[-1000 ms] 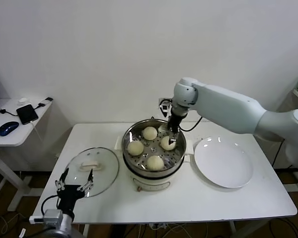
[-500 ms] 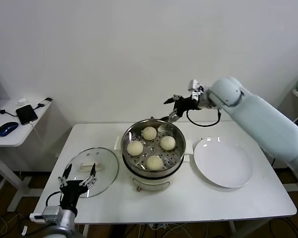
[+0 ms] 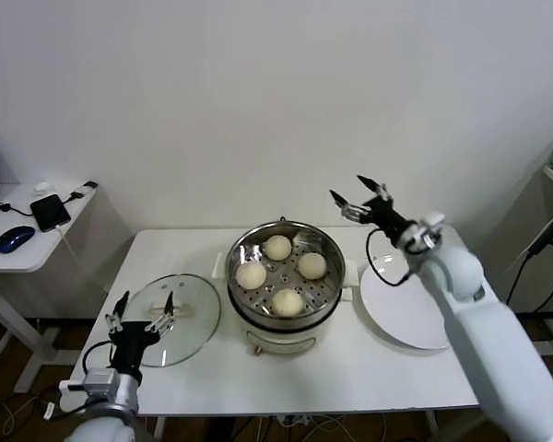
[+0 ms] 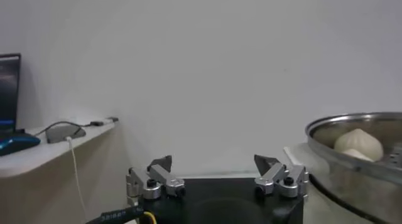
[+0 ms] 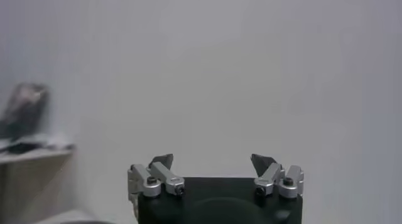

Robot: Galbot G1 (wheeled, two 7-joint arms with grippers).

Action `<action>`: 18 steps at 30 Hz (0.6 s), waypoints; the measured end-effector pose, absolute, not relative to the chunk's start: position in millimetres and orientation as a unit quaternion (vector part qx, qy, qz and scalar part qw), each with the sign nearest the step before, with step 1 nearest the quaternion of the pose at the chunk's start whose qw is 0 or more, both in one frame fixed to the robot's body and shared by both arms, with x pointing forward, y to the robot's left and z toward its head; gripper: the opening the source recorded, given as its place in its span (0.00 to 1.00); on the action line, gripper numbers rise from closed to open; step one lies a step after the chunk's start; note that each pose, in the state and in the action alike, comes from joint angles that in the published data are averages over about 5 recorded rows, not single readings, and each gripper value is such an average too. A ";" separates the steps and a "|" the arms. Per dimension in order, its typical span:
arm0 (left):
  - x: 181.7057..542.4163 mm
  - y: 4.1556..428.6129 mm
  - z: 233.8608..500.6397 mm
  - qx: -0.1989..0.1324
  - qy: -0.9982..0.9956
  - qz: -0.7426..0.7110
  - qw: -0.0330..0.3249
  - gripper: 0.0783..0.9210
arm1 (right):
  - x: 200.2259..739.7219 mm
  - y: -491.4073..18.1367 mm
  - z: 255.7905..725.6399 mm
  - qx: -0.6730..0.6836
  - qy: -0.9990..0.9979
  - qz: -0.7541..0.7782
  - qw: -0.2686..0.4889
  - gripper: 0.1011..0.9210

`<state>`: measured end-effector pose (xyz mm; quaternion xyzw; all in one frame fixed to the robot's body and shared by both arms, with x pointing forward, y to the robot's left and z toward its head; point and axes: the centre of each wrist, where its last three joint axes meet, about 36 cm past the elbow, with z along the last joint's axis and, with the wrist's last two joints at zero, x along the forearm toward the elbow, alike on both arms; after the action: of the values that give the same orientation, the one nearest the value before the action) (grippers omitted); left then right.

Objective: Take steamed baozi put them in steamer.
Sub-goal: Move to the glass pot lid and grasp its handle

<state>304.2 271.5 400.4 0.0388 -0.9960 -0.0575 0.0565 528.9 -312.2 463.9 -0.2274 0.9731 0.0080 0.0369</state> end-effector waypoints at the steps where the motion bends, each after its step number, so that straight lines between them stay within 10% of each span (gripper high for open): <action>1: 305.9 272.6 399.0 0.040 -0.995 -0.068 0.055 0.88 | 519.2 -314.0 452.7 -0.210 0.977 0.020 0.035 0.88; 18: 339.6 304.4 340.5 0.051 -0.860 -0.506 0.053 0.88 | 394.0 -341.6 355.1 -0.060 0.994 0.088 -0.008 0.88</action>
<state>339.6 304.4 340.5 0.0508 -0.8595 -0.5058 0.0529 394.0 -341.6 355.1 -0.0600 0.9943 0.0881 -0.0082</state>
